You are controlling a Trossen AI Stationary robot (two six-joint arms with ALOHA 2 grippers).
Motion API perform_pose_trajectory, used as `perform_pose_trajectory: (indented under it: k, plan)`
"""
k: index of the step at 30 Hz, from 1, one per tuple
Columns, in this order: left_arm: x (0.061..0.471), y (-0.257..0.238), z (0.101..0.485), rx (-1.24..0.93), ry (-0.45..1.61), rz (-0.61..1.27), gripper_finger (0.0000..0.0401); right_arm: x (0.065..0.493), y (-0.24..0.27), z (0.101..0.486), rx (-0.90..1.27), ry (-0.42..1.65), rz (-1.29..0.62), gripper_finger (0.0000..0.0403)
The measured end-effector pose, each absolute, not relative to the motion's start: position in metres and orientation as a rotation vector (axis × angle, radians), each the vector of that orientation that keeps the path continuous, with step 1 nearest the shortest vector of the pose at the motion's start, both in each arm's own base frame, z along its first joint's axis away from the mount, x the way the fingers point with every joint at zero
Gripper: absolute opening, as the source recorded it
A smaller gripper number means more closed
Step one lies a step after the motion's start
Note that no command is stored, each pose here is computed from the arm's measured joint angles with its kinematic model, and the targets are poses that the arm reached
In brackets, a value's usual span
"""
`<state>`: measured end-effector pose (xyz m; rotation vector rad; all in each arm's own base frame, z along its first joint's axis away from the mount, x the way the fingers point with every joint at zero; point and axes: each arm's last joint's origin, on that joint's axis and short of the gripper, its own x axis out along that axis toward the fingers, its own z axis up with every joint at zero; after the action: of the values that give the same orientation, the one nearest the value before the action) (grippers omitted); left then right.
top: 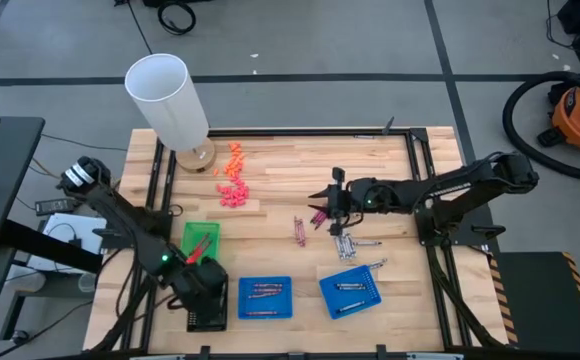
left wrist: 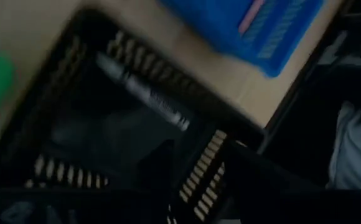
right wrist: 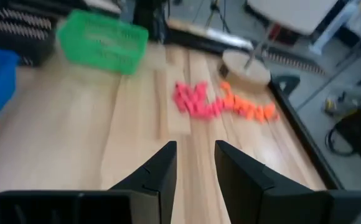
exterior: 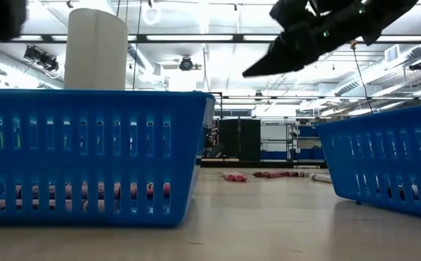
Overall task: Sort crayons
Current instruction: Put the black crayon into the right blue basket
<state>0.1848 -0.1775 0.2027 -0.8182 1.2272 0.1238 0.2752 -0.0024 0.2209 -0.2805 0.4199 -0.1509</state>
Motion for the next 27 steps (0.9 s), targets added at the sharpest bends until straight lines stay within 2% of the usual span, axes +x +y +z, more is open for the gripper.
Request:
perform_pose_trajectory:
  k: [13,22,27]
  plan:
    - [0.219,-0.130,0.207,-0.444,1.086,0.008,0.0149,0.240,-0.082,0.190,-0.096,0.832,-0.462,0.0119]
    - [0.237,-0.092,0.207,-0.180,1.022,0.018,0.0149,0.209,-0.131,0.184,0.060,0.931,-0.600,0.0114]
    - [0.246,-0.066,0.209,0.078,0.947,0.168,0.0149,0.185,-0.167,0.185,0.134,0.900,-0.743,0.0105]
